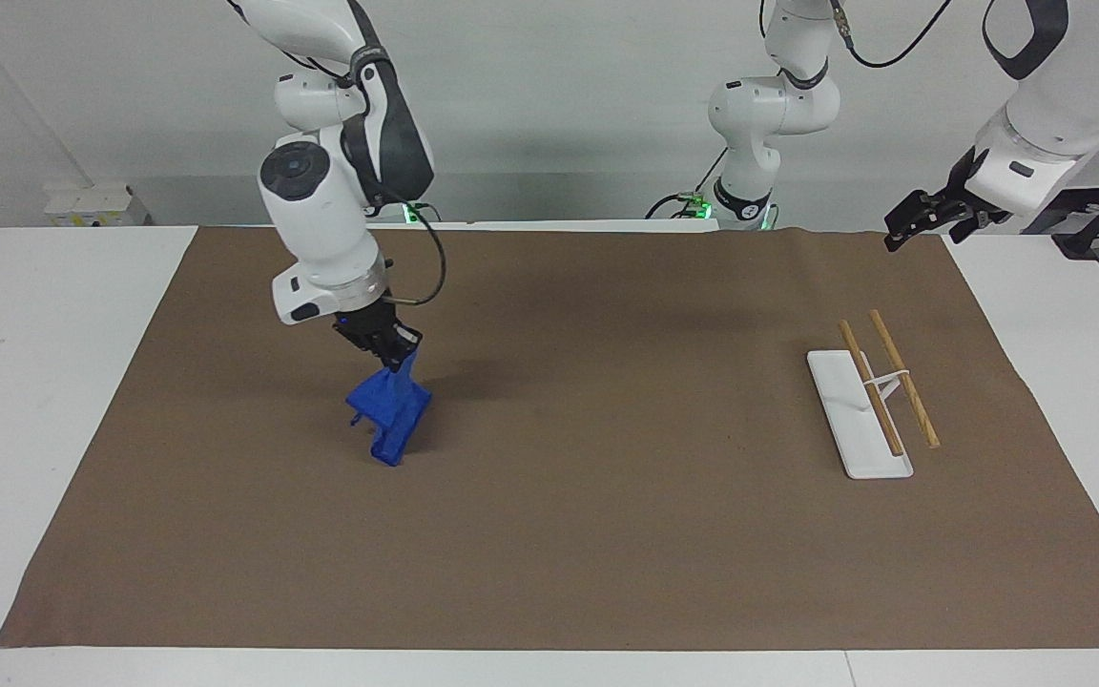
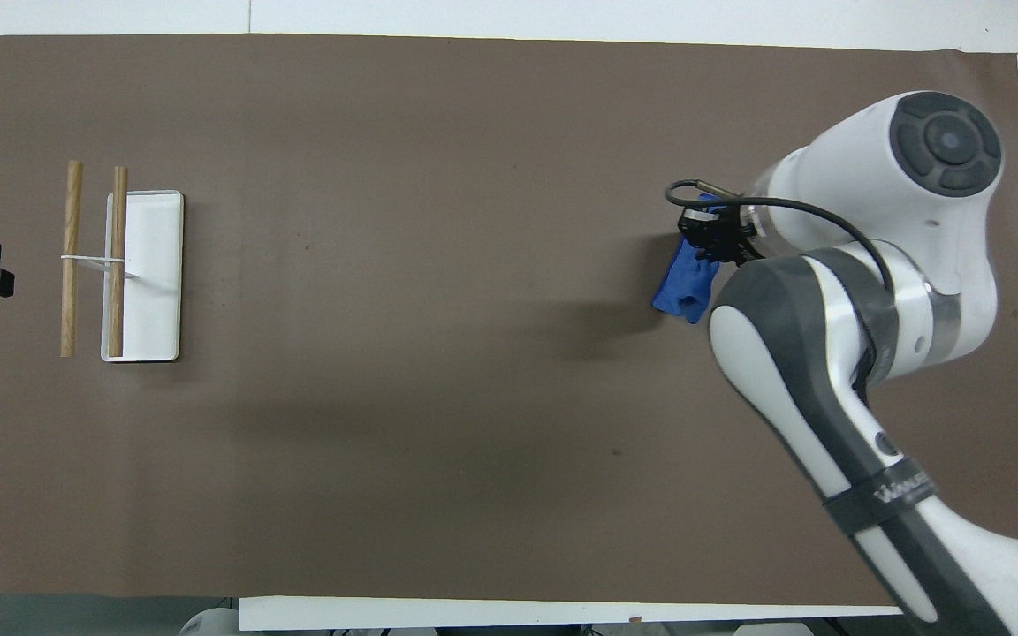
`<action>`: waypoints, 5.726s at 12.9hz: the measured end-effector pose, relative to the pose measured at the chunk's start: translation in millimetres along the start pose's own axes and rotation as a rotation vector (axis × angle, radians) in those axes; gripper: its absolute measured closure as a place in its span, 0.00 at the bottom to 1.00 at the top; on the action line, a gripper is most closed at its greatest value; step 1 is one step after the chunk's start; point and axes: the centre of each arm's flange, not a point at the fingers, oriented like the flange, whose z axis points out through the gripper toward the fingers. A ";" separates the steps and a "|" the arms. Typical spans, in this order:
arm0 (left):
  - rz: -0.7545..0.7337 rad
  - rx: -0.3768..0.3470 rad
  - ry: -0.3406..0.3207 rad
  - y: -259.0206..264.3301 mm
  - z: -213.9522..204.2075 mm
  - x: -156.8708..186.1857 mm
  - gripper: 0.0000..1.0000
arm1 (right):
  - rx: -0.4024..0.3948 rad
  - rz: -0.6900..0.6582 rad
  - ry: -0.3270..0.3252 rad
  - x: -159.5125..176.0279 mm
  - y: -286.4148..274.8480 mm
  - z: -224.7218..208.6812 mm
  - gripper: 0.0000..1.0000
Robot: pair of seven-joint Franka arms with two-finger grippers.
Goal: Right arm passes towel to left arm to hang
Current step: 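Lift the towel with the right gripper while the left gripper reaches forward, then close the left gripper on the towel held by the right gripper, then open the right gripper and withdraw it while the left gripper holds the towel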
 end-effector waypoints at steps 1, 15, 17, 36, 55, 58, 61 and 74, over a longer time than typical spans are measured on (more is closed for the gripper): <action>-0.126 -0.070 0.003 7.5 9.3 0.5 0.00 | 0.018 0.067 0.006 -23.3 -26.5 -7.7 0.96; -1.265 -0.532 -0.281 79.5 112.4 -17.8 0.00 | 0.637 0.883 -0.355 -186.7 -219.7 -80.1 0.96; -1.275 -0.539 -0.272 85.2 116.4 -18.8 0.00 | 0.650 0.905 -0.379 -194.7 -223.9 -80.5 0.96; -1.231 -0.568 -0.226 96.2 120.1 -19.8 0.97 | 0.643 0.908 -0.391 -197.4 -227.3 -76.8 0.95; -0.490 -0.584 0.185 78.8 80.8 23.3 0.97 | -0.034 -0.446 -0.004 38.5 49.4 -99.8 0.01; -0.378 -0.547 0.259 63.9 79.3 38.9 0.97 | -0.096 -0.563 0.018 64.8 119.3 -137.6 0.01; -0.474 -0.549 0.256 29.3 84.4 50.9 0.97 | -0.089 -0.589 0.022 88.9 183.6 -159.1 0.01; -0.531 -0.535 0.381 -54.2 100.4 70.3 0.97 | -0.109 -0.589 -0.099 99.7 231.8 -155.1 0.01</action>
